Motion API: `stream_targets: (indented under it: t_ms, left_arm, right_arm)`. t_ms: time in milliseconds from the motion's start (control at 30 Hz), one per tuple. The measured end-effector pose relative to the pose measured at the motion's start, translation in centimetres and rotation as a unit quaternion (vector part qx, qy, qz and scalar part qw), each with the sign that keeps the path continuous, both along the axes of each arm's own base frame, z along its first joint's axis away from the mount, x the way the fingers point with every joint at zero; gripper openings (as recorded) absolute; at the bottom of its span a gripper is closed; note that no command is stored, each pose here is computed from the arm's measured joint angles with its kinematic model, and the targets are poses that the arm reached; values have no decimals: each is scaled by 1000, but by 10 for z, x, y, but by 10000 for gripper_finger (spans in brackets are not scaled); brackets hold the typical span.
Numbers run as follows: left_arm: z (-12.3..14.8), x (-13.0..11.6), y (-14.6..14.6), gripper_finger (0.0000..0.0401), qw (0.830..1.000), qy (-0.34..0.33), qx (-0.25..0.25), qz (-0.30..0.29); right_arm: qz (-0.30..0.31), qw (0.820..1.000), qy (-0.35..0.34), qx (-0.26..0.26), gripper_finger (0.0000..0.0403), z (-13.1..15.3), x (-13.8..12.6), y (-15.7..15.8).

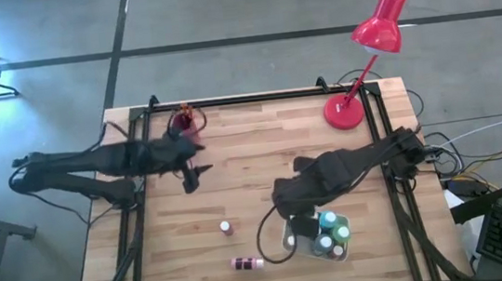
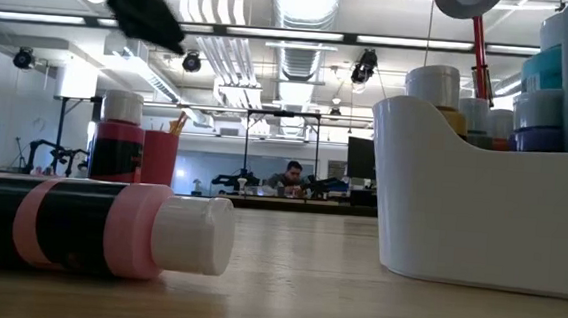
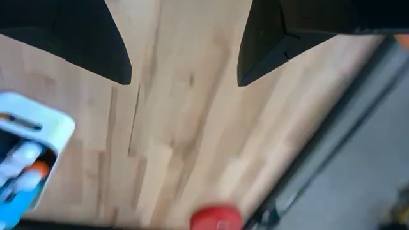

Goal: Pick & Place Paint Supplies
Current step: Put the pink paint bottle into the white bin

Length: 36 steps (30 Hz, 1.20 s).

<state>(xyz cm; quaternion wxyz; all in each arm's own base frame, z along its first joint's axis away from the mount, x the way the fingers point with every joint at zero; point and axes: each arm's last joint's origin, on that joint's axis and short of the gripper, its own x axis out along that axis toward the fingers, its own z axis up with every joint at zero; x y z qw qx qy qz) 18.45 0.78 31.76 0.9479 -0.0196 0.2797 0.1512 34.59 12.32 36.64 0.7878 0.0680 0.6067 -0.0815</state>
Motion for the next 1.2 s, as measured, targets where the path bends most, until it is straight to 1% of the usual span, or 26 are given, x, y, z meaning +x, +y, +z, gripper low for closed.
stream_targets:
  t_ms: [100, 200, 333, 467, 600, 733, 800, 967, 1200]
  left_arm:
    - [-27, -11, -10, 289, 999, 3, -32, 33]
    - [-50, -22, -24, 289, 995, -19, -71, 60]
    - [-77, -28, -49, 289, 989, -73, -121, 54]
    - [-93, -31, -70, 289, 983, -116, -142, 28]
    - [-103, -36, -85, 289, 985, -117, -126, 21]
    - [-112, -39, -100, 289, 990, -107, -96, 10]
    - [-116, -41, -106, 289, 990, -105, -89, 8]
    - [-127, -45, -122, 289, 990, -91, -109, -2]
    - [-143, -51, -138, 289, 989, -61, -134, -8]
  right_arm:
    - [1, 999, -23, -36, 130, 11, -11, -8]
    - [-6, 995, -48, -86, 141, 21, -23, -19]
    - [-33, 985, -79, -150, 152, 33, -35, -34]
    - [-63, 970, -112, -208, 161, 44, -44, -47]
    - [-79, 962, -128, -229, 171, 50, -48, -54]
    - [-88, 960, -128, -231, 179, 51, -47, -59]
    - [-93, 959, -127, -234, 182, 51, -46, -62]
    - [-86, 959, -121, -241, 184, 50, -45, -65]
    - [-47, 954, -110, -274, 161, 51, -45, -66]
